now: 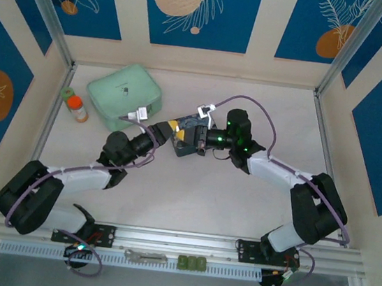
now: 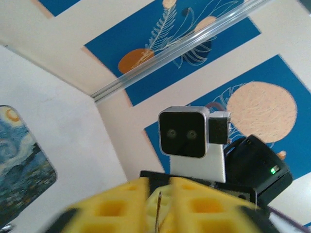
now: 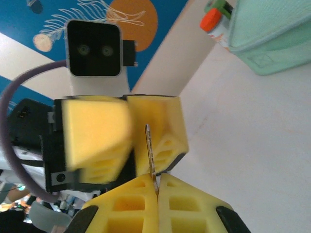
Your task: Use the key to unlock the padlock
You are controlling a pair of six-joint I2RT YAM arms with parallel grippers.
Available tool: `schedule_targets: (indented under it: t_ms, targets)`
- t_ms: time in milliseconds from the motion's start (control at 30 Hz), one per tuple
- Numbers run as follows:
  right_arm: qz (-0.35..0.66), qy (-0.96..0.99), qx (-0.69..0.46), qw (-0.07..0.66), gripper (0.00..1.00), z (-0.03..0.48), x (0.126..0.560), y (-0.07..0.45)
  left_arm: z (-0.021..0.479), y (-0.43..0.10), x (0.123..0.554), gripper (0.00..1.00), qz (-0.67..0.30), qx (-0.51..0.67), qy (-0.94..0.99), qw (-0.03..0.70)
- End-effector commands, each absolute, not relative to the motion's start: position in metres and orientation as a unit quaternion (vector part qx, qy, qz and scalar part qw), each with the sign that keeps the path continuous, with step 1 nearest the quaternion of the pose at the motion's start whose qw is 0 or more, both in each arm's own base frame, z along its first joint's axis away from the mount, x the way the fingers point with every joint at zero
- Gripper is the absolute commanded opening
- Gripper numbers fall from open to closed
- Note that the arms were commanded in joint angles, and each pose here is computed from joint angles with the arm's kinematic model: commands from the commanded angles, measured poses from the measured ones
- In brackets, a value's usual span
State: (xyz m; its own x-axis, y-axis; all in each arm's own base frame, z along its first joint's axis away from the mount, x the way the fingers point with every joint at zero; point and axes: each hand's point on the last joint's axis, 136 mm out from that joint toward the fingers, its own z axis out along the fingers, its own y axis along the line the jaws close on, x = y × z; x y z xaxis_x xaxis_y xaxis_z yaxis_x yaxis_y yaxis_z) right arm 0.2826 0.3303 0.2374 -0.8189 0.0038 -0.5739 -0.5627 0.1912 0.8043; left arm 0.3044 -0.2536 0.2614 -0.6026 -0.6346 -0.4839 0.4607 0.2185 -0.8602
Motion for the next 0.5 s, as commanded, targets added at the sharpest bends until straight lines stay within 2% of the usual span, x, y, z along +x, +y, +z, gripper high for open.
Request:
schedule_targets:
  t_ms: [0, 33, 200, 333, 467]
  targets:
    - [0.554, 0.772, -0.187, 0.25, 0.0, 0.238, 0.288, 0.307, 0.241, -0.248, 0.302, 0.63, -0.574, -0.057, 0.687, 0.443]
    - [0.523, 0.795, -0.177, 0.252, 0.0, 0.229, 0.29, 0.296, 0.23, -0.247, 0.3, 0.68, -0.551, -0.054, 0.706, 0.441]
    - [0.359, 0.894, -0.119, 0.242, 0.0, 0.175, 0.3, 0.236, 0.183, -0.243, 0.287, 0.67, -0.45, -0.018, 0.785, 0.426]
    - [0.269, 0.937, -0.056, 0.217, 0.0, 0.137, 0.306, 0.188, 0.156, -0.262, 0.277, 0.67, -0.429, 0.007, 0.81, 0.4]
    - [0.241, 0.946, -0.015, 0.216, 0.0, 0.128, 0.313, 0.162, 0.134, -0.301, 0.271, 0.68, -0.433, 0.041, 0.82, 0.373]
